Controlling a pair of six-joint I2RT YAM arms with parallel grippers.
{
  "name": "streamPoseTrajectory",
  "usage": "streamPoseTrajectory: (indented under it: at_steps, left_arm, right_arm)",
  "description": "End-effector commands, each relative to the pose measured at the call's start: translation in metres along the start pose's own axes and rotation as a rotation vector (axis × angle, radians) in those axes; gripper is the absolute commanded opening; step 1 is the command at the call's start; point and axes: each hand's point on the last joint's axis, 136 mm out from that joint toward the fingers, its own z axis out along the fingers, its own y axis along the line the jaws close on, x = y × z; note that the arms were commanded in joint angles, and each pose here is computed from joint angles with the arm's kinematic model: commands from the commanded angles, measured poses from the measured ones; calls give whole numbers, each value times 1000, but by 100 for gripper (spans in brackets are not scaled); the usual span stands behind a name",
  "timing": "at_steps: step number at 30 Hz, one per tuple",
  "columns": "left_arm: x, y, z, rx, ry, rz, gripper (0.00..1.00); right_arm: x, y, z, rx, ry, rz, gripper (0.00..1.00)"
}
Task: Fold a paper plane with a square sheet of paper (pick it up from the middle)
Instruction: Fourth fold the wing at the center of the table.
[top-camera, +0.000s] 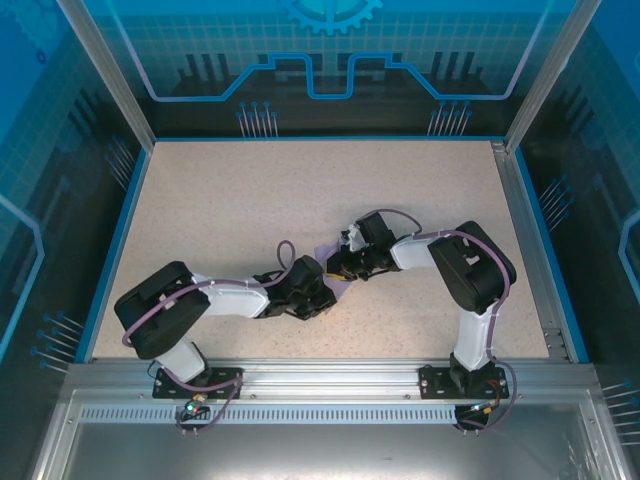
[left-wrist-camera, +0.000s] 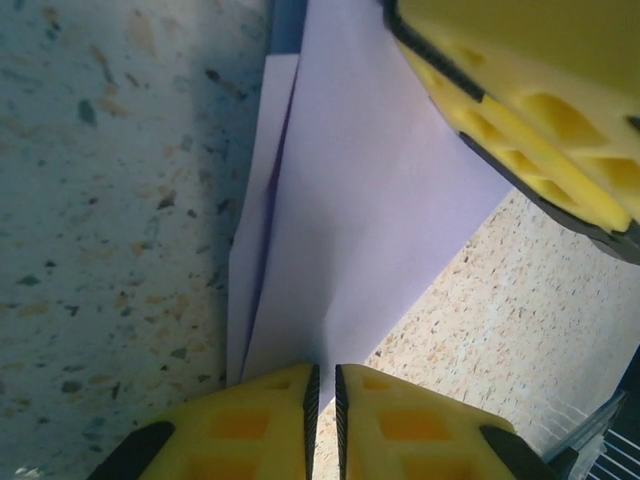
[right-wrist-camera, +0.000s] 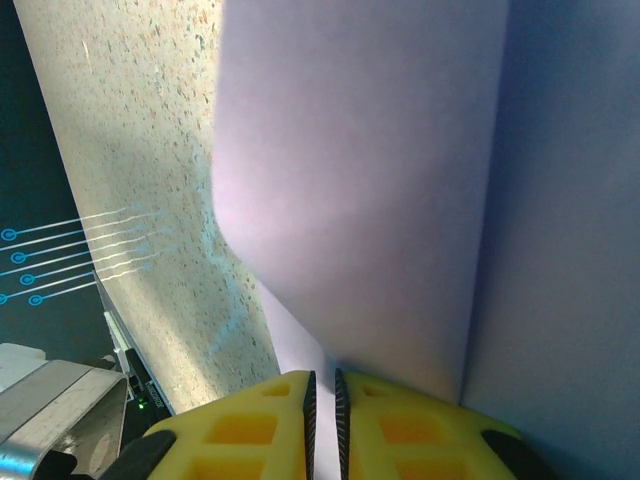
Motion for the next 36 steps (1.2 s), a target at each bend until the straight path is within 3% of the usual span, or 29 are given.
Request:
streamPoseTrajectory:
  at_steps: [1,12,21,29,36]
  left_arm:
    - [23,55,4,-140,66,-57,18]
    - [46,89,-20,-186,64,-86,18]
    - [13,86,-74,-124,-145,-116,24]
    - [-21,39,-112,133,-239,-90,32]
    - [-35,-13,-93,211,-195,-21,28]
  right_arm:
    - [39,-87,15,278,79,153,16]
    - [41,-90,18,280,72,180,17]
    - [56,-87,29,282,16,287,17]
    - [60,-77,27,291,-20,302,17]
    - [58,-70,25,280,-13,284,17]
